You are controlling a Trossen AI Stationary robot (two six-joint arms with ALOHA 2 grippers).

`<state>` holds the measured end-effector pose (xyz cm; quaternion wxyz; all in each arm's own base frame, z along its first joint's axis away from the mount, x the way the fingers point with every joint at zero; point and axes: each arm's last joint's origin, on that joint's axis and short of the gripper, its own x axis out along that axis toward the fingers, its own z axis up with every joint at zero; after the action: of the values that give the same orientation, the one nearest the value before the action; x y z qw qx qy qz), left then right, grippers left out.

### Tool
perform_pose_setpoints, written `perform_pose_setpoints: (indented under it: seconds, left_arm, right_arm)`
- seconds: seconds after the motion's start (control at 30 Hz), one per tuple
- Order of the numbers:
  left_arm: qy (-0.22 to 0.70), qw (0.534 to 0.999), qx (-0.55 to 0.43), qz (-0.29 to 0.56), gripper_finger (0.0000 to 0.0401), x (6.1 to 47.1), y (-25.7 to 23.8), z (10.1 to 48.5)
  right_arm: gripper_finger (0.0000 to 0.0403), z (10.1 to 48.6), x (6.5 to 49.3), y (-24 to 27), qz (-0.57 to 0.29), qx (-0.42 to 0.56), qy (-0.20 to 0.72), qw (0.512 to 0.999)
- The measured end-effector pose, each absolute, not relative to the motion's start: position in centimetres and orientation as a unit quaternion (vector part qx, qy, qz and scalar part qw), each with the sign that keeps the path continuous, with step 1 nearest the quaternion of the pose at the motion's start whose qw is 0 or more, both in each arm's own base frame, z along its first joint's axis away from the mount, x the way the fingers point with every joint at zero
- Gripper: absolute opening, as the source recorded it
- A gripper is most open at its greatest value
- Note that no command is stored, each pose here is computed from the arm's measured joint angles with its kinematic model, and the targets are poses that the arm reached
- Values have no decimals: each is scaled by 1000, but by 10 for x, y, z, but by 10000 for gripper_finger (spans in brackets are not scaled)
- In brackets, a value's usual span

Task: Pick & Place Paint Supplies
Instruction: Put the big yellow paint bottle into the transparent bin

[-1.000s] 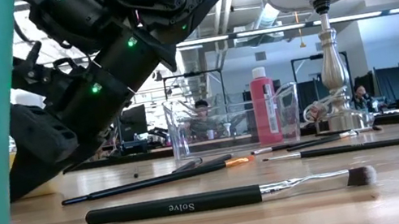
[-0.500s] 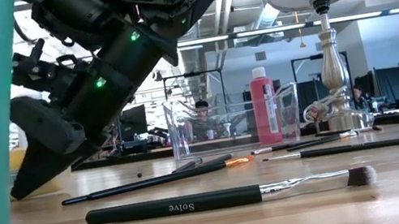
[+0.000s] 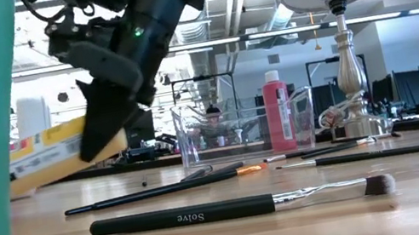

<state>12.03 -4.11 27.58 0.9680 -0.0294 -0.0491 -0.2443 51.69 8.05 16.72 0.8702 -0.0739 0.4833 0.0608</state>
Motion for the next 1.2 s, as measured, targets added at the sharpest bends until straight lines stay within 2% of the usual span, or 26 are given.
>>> perform_pose_setpoints:
  seconds: [0.27, 0.57, 0.77, 1.0, 1.2]
  left_arm:
    - [-50, 968, -29, -245, 241, 120, -41, 276]
    - [-44, 971, -32, -232, 241, 121, -41, 275]
    - [-44, 972, -31, -229, 241, 121, -40, 275]
    - [-39, 976, -32, -211, 241, 122, -39, 274]
    - [-23, 977, -39, -207, 241, 122, -39, 271]
  right_arm:
    - [185, 177, 507, 80, 71, -83, 513, 851]
    - [177, 183, 489, 77, 156, -74, 572, 802]
    - [181, 204, 473, 70, 152, -82, 601, 780]
    - [177, 272, 459, 47, 134, -74, 529, 835]
    - [177, 329, 429, 23, 114, -68, 493, 860]
